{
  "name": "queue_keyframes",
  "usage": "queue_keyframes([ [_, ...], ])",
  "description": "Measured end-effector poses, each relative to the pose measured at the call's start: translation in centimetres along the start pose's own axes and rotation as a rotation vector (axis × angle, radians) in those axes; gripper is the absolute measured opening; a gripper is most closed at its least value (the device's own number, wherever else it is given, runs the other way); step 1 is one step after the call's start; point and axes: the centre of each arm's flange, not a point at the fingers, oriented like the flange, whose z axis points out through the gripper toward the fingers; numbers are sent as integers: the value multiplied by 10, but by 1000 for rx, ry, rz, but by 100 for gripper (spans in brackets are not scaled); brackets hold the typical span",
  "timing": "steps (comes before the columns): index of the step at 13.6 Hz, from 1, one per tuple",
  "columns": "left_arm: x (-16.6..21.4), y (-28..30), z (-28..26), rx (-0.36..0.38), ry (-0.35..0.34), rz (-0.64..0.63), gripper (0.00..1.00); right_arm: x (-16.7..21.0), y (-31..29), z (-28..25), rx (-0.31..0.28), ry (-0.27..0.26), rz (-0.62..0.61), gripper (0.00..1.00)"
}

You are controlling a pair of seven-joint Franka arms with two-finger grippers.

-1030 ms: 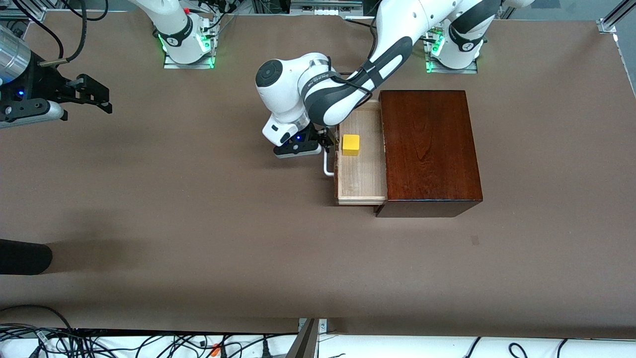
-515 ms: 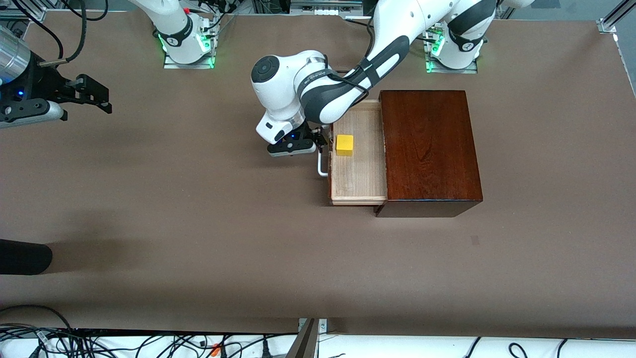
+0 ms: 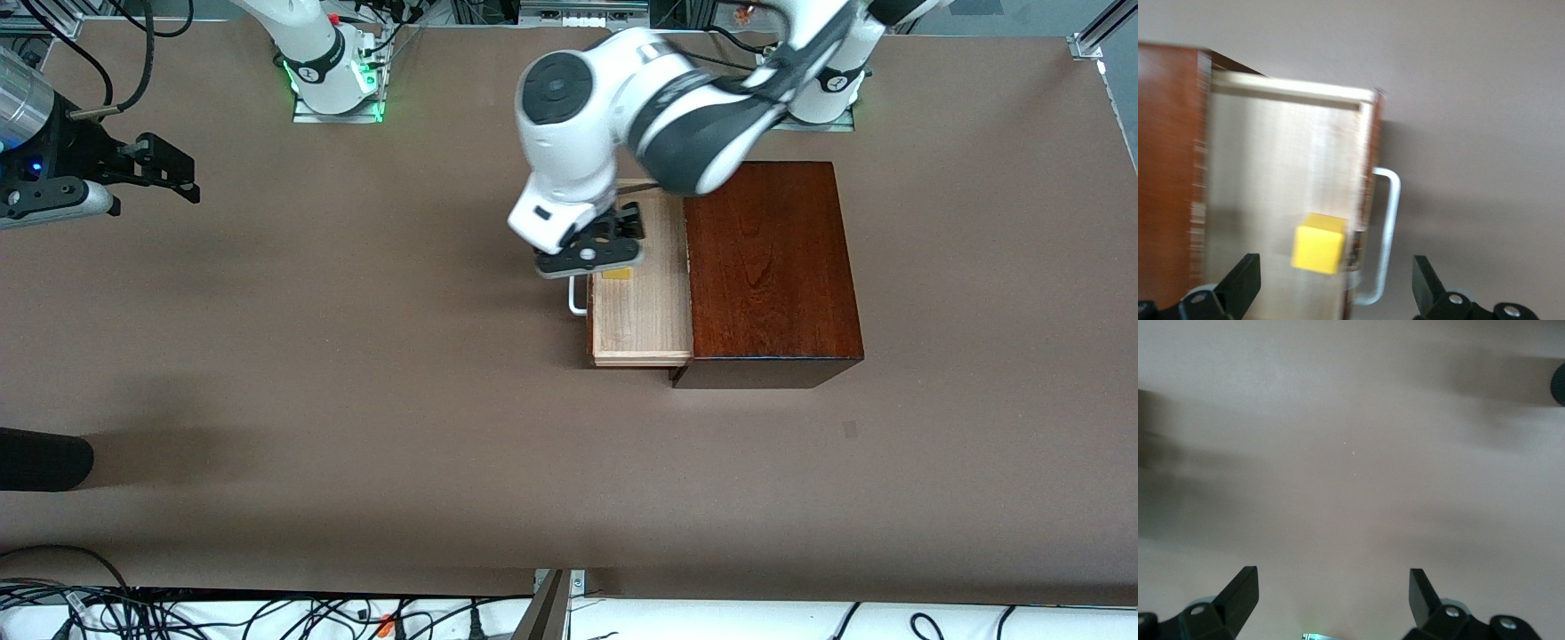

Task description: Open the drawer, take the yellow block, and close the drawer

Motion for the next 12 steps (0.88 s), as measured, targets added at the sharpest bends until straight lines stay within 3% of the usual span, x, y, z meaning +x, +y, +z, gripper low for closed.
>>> queue_keyframes([
  [4,64,-119,-43,-43,-23,-20,100,0,0,0,0,0,0,100],
  [12,144,-294,-55,-120,-52,37,100,2,-12,0,0,4,-23,100],
])
